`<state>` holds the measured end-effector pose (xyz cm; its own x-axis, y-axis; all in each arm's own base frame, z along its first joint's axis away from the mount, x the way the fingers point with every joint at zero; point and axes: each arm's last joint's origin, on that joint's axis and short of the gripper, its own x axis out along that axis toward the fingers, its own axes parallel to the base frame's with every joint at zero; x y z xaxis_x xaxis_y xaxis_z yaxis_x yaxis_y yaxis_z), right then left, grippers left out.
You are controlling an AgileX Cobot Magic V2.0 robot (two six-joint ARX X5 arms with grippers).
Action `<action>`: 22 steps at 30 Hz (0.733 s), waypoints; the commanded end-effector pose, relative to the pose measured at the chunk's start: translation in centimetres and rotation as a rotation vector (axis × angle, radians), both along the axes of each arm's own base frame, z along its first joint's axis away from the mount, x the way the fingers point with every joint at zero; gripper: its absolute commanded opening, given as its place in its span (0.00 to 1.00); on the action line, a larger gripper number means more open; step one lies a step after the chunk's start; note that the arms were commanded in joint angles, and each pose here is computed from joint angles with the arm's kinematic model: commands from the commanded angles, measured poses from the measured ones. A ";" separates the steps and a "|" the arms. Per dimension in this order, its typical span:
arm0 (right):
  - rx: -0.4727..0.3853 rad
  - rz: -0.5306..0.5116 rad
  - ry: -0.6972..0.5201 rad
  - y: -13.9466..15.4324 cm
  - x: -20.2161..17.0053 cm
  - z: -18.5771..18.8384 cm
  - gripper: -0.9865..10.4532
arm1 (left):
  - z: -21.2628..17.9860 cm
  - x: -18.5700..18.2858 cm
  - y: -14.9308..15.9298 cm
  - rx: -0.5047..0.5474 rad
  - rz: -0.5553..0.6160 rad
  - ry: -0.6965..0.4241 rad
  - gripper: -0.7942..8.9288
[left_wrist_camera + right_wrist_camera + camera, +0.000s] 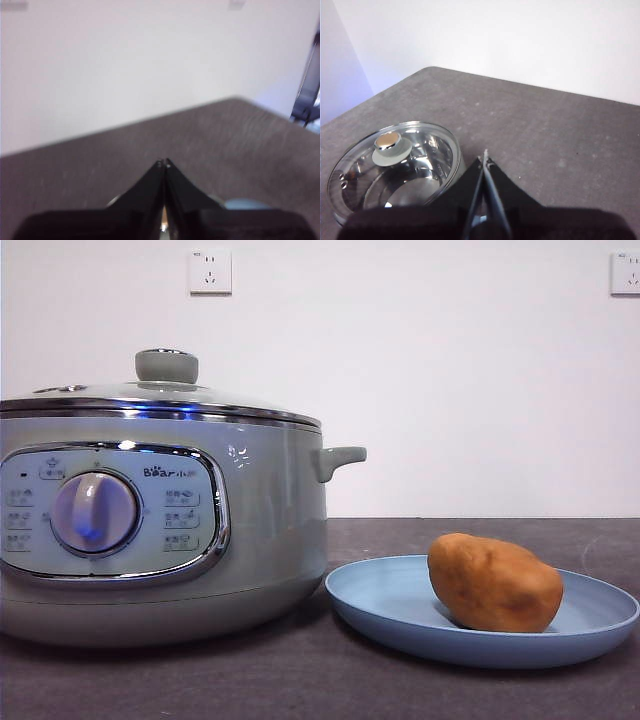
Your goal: Take the potato out from the steamer,put the potato on the plate,close the lid
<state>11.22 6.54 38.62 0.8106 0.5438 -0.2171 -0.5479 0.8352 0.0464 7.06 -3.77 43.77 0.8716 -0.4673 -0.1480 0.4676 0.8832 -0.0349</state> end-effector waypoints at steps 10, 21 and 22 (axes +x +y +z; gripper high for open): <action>0.005 -0.006 -0.003 0.1 0.1 0.1 0.09 | -1.2 0.7 -0.4 0.066 -0.002 0.104 0.08; -0.003 -0.006 0.011 0.1 0.1 -0.1 0.09 | -1.7 2.5 -1.4 0.099 -0.003 0.165 0.08; -0.003 -0.006 0.012 0.1 0.2 -0.1 0.09 | -1.8 2.6 -1.4 0.100 -0.004 0.169 0.08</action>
